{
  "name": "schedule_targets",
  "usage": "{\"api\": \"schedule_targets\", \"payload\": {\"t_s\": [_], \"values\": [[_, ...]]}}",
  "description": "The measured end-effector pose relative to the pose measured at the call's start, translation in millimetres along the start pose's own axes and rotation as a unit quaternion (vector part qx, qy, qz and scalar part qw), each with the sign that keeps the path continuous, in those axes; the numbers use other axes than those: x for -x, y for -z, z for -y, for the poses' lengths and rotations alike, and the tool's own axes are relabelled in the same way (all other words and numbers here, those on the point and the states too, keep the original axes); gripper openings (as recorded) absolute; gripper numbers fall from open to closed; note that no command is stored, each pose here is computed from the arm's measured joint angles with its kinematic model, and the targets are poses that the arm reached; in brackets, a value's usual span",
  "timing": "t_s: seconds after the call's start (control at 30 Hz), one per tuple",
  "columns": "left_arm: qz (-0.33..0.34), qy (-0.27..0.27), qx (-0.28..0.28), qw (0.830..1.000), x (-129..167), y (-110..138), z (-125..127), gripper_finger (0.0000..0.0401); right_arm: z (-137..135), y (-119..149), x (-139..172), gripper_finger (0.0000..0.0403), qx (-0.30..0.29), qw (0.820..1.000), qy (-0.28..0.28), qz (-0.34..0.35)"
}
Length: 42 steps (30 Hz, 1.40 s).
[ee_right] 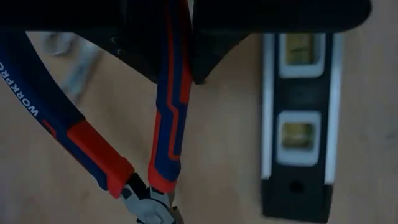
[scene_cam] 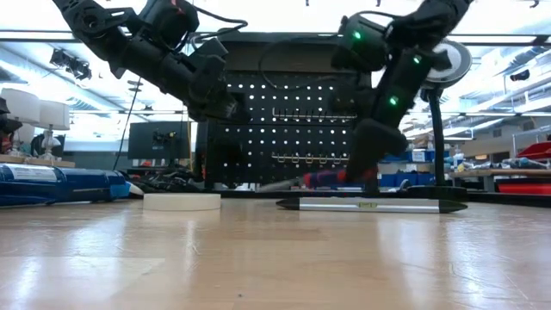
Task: Hang tools onto peg board
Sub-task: Put the blue-orange pliers on the black peg board
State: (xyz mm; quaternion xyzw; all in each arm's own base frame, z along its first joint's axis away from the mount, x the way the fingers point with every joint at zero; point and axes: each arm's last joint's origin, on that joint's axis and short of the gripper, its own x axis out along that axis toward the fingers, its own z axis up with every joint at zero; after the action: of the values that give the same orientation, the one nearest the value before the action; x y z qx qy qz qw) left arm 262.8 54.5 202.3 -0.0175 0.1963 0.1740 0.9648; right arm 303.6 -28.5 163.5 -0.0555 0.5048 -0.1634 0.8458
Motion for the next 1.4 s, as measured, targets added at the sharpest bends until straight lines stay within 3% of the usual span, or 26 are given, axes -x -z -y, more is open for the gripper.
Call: {"api": "schedule_targets", "payload": {"t_s": [0.37,0.8,1.07,1.4], "values": [[0.012,-0.015,-0.006,1.000,0,-2,-1,0.0078,6,-57,57,0.0070,0.104,0.986,0.131,-0.008],[0.070,-0.037,-0.052,0.996,5,-13,19,0.0078,41,-119,135,0.0071,0.113,0.961,0.248,0.050],[0.072,-0.031,-0.050,0.996,6,-13,22,0.0078,74,-152,186,0.0072,0.054,0.951,0.268,0.142],[0.075,-0.015,-0.057,0.995,8,-12,30,0.0078,125,-175,236,0.0073,-0.050,0.914,0.305,0.262]]}}
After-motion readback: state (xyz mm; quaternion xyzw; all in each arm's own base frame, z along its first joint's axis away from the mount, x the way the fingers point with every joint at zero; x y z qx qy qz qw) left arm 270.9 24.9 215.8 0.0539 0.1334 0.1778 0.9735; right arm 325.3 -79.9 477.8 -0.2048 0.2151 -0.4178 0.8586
